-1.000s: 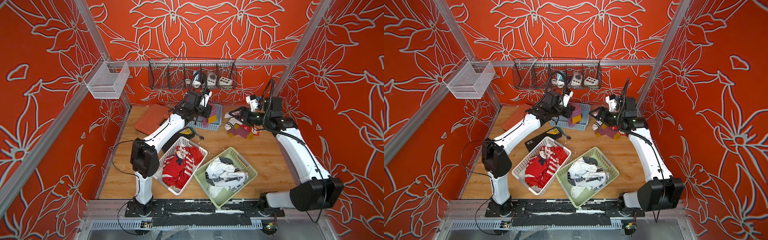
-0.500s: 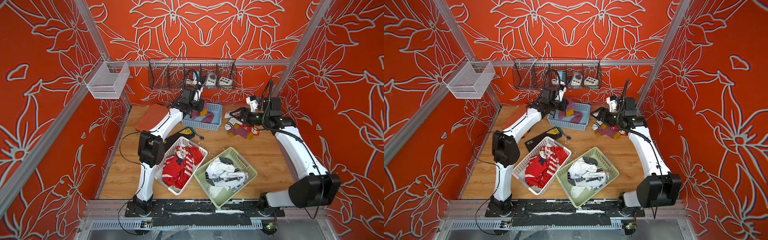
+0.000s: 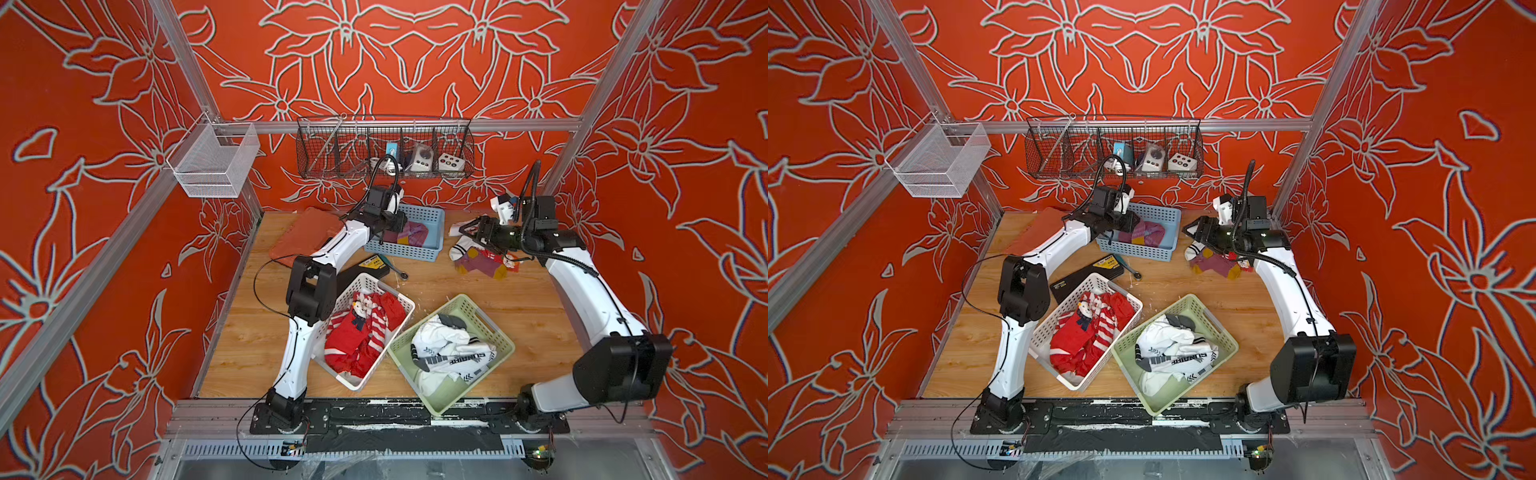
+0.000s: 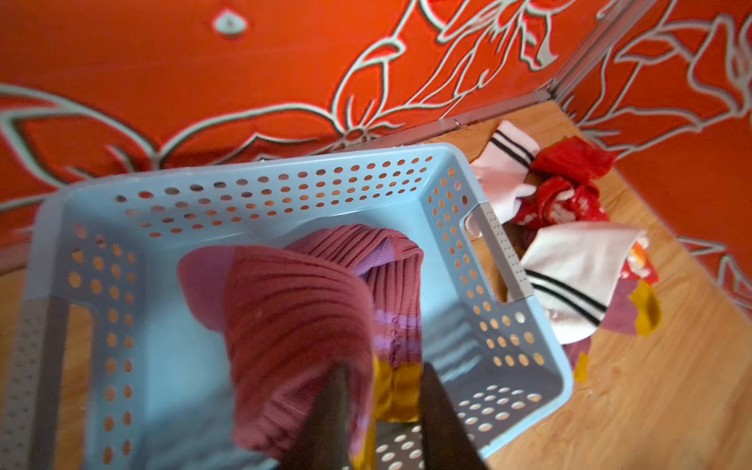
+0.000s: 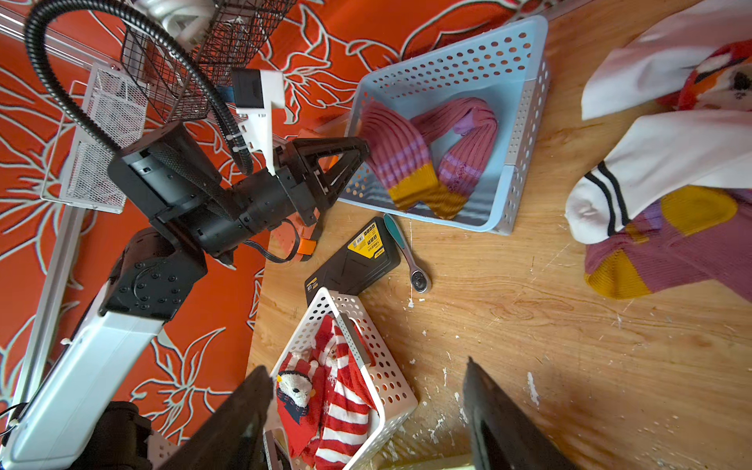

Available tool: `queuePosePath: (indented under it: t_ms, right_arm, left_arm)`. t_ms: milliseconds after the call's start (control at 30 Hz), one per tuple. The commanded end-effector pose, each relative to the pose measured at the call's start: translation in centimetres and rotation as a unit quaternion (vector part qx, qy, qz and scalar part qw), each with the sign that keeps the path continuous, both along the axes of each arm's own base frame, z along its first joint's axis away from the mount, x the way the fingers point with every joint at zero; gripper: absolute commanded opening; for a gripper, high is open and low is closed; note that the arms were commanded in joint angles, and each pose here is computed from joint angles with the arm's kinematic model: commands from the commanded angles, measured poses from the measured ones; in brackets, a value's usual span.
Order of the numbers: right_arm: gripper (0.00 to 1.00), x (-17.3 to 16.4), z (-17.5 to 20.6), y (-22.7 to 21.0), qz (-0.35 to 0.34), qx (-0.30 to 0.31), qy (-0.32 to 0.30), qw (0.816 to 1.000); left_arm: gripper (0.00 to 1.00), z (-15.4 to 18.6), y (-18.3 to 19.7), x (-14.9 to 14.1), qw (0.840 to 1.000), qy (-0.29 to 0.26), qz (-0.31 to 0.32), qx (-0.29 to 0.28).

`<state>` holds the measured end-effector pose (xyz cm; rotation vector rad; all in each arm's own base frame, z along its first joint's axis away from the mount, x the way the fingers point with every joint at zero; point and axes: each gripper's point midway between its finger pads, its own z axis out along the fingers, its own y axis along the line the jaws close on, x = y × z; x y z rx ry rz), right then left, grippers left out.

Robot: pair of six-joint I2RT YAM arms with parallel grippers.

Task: Sort the socks into the basket by color
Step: Place the sock in the bin, then pick up the sock from the center of the board.

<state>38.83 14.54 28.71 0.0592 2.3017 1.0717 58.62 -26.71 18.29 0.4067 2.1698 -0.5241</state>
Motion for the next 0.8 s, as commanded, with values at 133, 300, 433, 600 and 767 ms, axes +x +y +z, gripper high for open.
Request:
queuePosePath:
  t_ms: [133,300,433,600,767]
  right_arm:
    - [0.75,0.9,-2.1,-1.3,-0.018,-0.035,0.021,0.999]
    - [0.74,2.2,-4.8,-3.2,-0.047,-0.080,0.050,0.994]
    - [0.71,3.4,-7.7,-5.2,-0.082,-0.113,0.085,0.987]
    - [0.68,4.8,-11.1,-8.0,-0.125,-0.164,0.125,0.970]
    - [0.70,5.9,-14.7,-10.5,-0.161,-0.210,0.165,0.950]
  left_arm:
    - [0.68,-0.1,0.1,-0.5,1.000,0.022,-0.006,-0.011]
    - [0.69,2.0,0.1,-2.0,0.999,0.021,-0.017,-0.028]
    - [0.69,3.9,0.2,-3.8,0.998,0.024,-0.025,-0.046]
    - [0.69,5.6,0.8,-6.5,0.998,0.031,-0.032,-0.054]
    - [0.69,6.5,1.5,-9.5,0.997,0.041,-0.038,-0.061]
